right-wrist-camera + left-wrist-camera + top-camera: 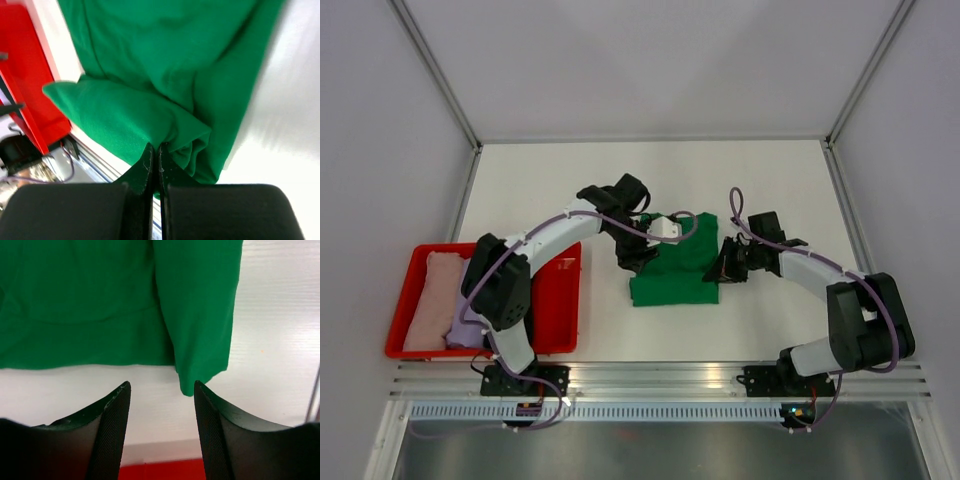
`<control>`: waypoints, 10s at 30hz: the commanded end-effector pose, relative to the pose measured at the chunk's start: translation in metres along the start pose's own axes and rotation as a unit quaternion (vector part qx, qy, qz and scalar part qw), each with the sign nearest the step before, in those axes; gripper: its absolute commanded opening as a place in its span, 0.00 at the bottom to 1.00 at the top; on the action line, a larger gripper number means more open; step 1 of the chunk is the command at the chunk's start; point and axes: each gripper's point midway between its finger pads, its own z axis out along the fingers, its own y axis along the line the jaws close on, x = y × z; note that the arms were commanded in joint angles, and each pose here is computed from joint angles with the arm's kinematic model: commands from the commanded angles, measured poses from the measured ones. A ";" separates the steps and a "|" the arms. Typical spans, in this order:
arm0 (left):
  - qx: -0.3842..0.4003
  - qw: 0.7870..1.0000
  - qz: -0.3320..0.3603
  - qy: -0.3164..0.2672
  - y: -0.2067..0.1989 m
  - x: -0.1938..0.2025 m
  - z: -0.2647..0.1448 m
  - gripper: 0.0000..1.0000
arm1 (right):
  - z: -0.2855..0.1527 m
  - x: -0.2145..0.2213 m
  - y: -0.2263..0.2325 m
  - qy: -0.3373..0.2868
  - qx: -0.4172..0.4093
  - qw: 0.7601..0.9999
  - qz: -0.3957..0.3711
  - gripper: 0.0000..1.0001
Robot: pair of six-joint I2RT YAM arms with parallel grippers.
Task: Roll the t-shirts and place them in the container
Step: Roll the tshirt
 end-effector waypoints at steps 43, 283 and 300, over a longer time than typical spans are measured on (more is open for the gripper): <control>-0.057 0.997 0.042 -0.003 0.011 -0.017 0.045 0.58 | 0.013 -0.018 0.030 -0.066 -0.039 0.995 -0.057 0.01; -0.009 0.931 -0.363 -0.041 0.077 -0.027 0.096 0.47 | -0.015 0.102 -0.016 0.147 0.049 0.983 -0.095 0.06; -0.131 0.898 -0.419 -0.025 0.121 0.059 0.032 0.02 | 0.008 0.064 0.023 0.179 -0.037 0.970 -0.162 0.03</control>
